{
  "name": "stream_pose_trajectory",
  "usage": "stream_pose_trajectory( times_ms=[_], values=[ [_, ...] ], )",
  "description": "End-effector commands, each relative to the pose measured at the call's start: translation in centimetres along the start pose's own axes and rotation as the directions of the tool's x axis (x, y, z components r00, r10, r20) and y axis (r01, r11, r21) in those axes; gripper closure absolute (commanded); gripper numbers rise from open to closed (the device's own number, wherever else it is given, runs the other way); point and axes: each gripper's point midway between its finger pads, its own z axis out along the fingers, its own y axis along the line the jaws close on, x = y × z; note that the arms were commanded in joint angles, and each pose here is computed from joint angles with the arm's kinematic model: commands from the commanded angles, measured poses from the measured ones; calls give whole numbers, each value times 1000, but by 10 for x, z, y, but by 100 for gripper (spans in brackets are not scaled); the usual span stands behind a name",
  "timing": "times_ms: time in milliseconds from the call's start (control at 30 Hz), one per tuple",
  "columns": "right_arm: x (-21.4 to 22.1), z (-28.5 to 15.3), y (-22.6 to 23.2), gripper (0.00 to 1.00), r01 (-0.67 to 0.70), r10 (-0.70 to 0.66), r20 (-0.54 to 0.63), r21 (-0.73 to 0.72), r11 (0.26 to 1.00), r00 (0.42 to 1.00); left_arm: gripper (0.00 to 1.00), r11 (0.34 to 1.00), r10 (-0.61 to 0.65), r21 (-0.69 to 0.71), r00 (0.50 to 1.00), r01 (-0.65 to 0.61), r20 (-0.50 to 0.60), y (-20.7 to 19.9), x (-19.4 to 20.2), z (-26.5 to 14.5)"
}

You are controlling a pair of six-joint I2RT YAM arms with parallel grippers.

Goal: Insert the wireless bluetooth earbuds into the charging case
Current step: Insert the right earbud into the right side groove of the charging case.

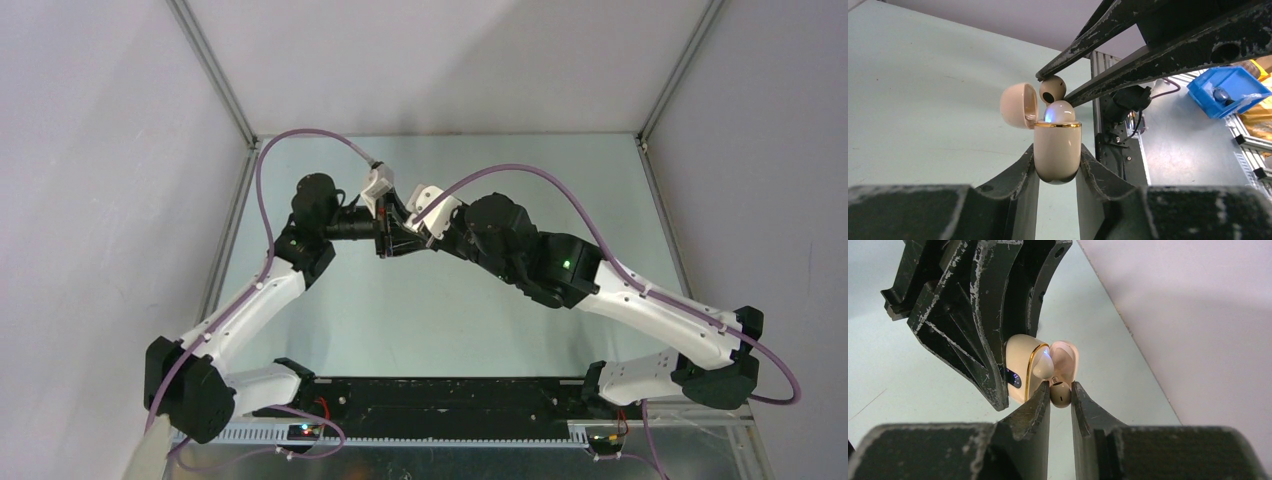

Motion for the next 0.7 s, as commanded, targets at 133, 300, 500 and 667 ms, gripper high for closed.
stream_pose_trajectory(
  times_ms=[133, 300, 500, 667],
  values=[
    [-13, -4, 5, 77, -49, 50, 32, -38, 998, 998, 93, 996, 91, 5, 993, -92, 72, -1, -21, -1],
    [-18, -8, -11, 77, -132, 133, 46, -14, 991, 990, 97, 997, 83, -16, 993, -82, 84, 3, -21, -1],
    [-19, -13, -29, 77, -215, 214, 61, 13, 977, 975, 100, 997, 78, -28, 986, -74, 144, 7, -23, -1],
    [-22, -13, -21, 77, -207, 209, 64, -33, 978, 976, 100, 997, 69, -42, 986, -64, 149, 12, -22, 0]
  ],
)
